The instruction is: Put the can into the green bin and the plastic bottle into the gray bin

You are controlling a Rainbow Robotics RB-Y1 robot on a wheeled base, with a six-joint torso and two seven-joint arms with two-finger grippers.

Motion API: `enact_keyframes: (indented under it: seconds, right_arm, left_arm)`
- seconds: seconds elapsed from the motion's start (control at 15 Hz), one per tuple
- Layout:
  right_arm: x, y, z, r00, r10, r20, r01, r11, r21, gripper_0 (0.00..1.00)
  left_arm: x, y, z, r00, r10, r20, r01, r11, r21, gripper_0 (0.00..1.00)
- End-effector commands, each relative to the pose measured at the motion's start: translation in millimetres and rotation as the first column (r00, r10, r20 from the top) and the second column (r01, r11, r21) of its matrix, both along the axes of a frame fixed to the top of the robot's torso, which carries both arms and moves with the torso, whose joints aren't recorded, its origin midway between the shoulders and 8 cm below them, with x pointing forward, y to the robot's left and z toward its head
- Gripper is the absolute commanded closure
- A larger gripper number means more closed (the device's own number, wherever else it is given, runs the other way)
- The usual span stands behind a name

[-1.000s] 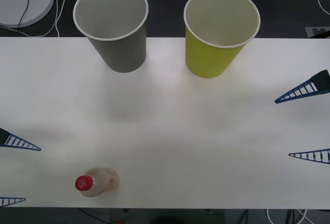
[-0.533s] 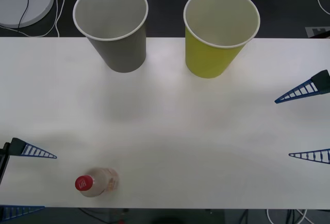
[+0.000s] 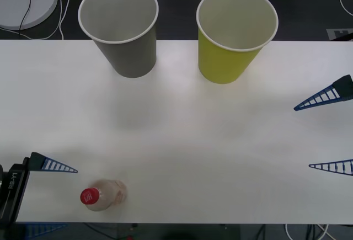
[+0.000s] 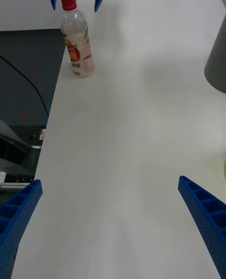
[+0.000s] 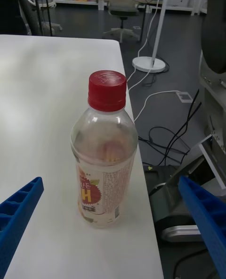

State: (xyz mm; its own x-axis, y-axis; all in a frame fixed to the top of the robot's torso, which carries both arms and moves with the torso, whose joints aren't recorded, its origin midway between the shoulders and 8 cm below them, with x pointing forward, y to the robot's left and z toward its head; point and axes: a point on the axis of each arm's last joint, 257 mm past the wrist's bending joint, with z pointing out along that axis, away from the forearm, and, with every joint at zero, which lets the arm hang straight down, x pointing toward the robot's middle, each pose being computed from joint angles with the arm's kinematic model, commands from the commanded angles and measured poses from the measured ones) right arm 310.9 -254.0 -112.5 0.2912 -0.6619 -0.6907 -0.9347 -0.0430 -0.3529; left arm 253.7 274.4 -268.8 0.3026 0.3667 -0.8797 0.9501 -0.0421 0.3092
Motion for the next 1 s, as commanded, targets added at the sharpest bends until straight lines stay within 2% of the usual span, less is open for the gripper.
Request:
enact_keyframes:
  seconds: [0.07,0.47,1.0]
  right_arm:
    - [0.0,0.0,0.0,1.0,0.0,0.0,0.0,1.0,0.0,0.0]
    - [0.0,0.0,0.0,1.0,0.0,0.0,0.0,1.0,0.0,0.0]
    - [0.0,0.0,0.0,1.0,0.0,0.0,0.0,1.0,0.0,0.0]
  left_arm:
    - [0.3,-8.4,-5.8,1.0,0.008,-0.005,-0.008,1.0,-0.014,0.0]
    - [4.0,-27.4,-15.2,0.9996,0.027,-0.011,-0.028,0.999,-0.045,0.0]
    - [9.7,-49.2,-27.0,0.9991,0.041,-0.008,-0.042,0.998,-0.045,0.0]
